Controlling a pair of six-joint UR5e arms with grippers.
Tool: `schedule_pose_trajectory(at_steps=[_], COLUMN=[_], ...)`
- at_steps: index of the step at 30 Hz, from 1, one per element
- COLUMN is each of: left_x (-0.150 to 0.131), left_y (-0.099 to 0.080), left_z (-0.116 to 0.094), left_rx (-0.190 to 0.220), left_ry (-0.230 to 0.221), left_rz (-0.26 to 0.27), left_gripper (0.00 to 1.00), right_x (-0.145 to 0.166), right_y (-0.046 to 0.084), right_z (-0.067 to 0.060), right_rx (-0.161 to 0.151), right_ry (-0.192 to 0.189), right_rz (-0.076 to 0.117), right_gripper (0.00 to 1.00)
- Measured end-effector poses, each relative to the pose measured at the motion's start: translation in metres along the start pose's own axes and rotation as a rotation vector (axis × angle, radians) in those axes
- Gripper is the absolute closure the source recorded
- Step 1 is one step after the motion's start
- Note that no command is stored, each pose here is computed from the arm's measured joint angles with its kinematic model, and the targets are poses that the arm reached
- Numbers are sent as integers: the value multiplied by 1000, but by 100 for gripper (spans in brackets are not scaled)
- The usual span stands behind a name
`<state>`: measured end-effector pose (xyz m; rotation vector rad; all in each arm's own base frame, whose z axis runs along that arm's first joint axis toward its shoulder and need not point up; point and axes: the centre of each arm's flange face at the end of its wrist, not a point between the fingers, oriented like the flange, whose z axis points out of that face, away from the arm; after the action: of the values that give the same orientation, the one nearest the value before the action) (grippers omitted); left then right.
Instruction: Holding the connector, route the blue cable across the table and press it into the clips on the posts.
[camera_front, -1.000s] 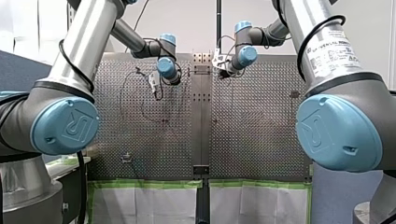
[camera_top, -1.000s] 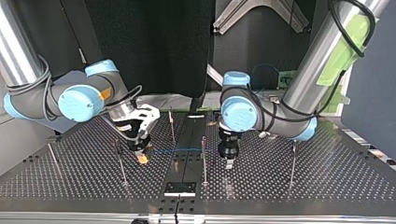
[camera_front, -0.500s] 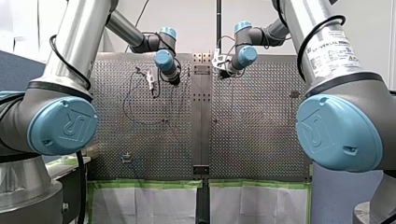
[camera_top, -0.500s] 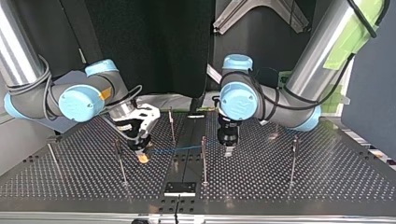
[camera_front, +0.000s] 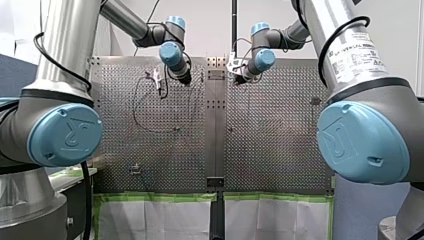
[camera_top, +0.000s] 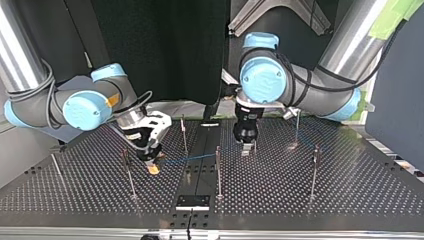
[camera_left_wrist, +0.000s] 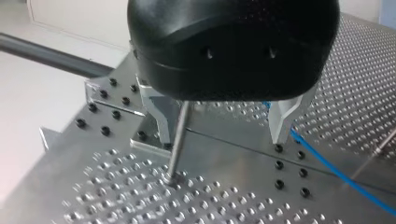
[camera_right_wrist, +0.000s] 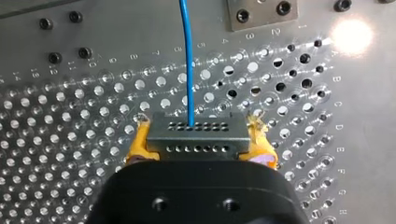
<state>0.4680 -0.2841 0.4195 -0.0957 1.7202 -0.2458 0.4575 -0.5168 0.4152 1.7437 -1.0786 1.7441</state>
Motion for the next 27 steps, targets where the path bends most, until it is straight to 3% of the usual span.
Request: schedule_pose_trajectory(at_steps=[6,13,21,27], left_x=[-12,-21,-24,-30], left_y=[-12,-22,-50,-76], left_z=[-25,-39,-48,-59], left_rx=[59,88,114,166], left_ry=[-12,-34,-96,-129], left_rz=[-2,-8,-23,-33], left_gripper=[0,0,0,0], right_x=[1,3,4,5], right_y=[3,9,11,13], right_z=[0,0,-1,-1], right_rx=[-4,-14,-21,-27], right_ry=[1,4,5,8], right_rz=[0,1,1,-1], right_gripper=[100,100,100,100])
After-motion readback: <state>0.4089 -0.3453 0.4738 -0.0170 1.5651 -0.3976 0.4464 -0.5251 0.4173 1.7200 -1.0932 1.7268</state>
